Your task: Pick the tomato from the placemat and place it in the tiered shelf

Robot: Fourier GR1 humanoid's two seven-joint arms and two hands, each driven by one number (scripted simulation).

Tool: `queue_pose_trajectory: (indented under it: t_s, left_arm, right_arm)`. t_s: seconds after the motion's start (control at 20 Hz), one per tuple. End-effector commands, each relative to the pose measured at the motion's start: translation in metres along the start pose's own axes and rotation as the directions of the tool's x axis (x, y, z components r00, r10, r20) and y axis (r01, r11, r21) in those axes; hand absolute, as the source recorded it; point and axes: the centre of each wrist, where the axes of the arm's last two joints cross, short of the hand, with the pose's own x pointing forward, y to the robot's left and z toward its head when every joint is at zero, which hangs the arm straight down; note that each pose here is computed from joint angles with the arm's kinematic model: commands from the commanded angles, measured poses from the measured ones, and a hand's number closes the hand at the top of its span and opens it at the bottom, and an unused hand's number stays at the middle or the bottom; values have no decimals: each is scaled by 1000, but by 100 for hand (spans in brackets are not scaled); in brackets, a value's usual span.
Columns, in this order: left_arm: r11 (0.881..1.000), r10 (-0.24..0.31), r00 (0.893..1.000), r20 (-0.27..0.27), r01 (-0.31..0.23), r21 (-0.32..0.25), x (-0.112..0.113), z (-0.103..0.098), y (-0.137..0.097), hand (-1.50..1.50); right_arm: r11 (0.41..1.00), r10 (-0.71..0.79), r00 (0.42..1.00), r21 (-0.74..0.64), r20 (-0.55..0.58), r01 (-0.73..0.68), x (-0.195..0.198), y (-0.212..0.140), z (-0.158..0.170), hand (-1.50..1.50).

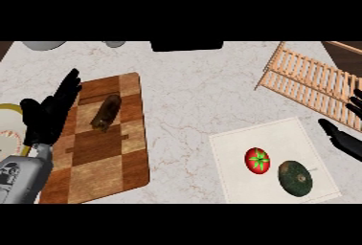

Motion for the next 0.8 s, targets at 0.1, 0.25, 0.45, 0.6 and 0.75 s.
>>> queue_pose_trajectory:
  t_s: [0.1, 0.25, 0.45, 0.6, 0.75]
  left_arm:
    - [997, 59, 997, 57, -55, -59, -8, 11, -34, 0]
    - [995, 60, 997, 58, -55, -80, -16, 20, -59, 0]
    - [994, 71, 996, 55, -66, -87, -19, 12, -69, 0]
    - [993, 65, 995, 70, -57, -106, -25, 24, -78, 0]
    - [993, 59, 997, 54, -53, -104, -6, 23, -83, 0]
  right_arm:
    - [851, 197, 962, -454, -190, -264, -69, -15, 54, -150]
    - [807, 135, 986, -566, -102, -169, -80, 9, 78, -150]
    - [854, 12, 997, -519, 82, 33, -66, 7, 102, -150]
    - [957, 43, 999, -288, -18, -47, -48, 2, 109, -150]
    - [966, 183, 978, -165, -97, -197, -30, -8, 124, -150]
